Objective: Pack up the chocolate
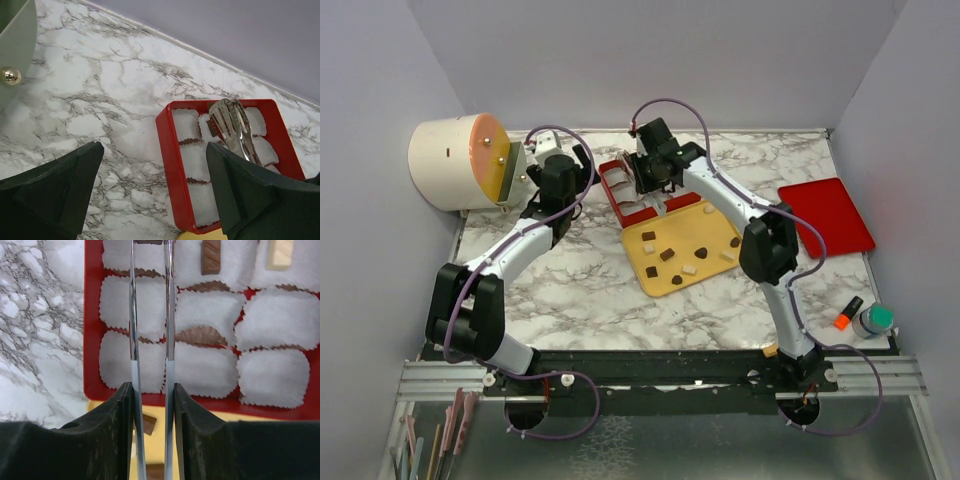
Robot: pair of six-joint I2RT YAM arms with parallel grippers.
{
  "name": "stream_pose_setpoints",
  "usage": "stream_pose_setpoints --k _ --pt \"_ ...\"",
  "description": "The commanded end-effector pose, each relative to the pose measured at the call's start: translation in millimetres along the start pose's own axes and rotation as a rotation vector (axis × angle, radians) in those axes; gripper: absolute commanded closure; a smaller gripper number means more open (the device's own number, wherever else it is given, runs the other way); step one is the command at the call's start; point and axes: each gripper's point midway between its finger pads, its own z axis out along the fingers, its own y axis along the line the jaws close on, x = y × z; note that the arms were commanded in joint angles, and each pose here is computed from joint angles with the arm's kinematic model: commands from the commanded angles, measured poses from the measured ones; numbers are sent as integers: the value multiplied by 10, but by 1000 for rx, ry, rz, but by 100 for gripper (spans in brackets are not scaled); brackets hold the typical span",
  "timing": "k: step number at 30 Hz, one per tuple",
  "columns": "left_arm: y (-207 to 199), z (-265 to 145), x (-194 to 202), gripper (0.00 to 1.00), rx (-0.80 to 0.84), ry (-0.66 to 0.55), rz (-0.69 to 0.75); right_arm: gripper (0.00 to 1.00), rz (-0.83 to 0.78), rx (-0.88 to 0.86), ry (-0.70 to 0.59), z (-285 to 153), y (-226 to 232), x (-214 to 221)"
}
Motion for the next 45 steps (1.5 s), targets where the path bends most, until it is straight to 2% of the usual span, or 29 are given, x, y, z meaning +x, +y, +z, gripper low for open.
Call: stream_pose_setpoints --k 1,15,23,28,32,35,41,43,45 --pt "-51 -48 -227 6 13 -48 -18 100 -24 -108 -8 192 220 -68" --pt "-20 -19 -189 6 8 -41 -23 98 -33 -130 9 431 305 17" --pt "-19 -7 -167 6 8 -36 -21 87 -36 -102 5 444 248 13" --pt "-15 -7 -156 6 8 -34 -20 76 -39 -95 7 457 234 23" --pt "-10 -5 -159 6 7 -35 -23 74 -39 -92 5 466 227 19" --pt "-9 -5 -152 6 7 -33 -22 68 -41 -85 5 468 215 18" --pt "-12 -1 -149 6 9 -33 -22 67 -42 -85 4 469 206 14" --pt "-14 1 -149 6 9 -32 -22 62 -42 -83 5 470 204 16" --pt "-14 3 -148 6 9 -33 -22 61 -44 -82 4 470 201 15"
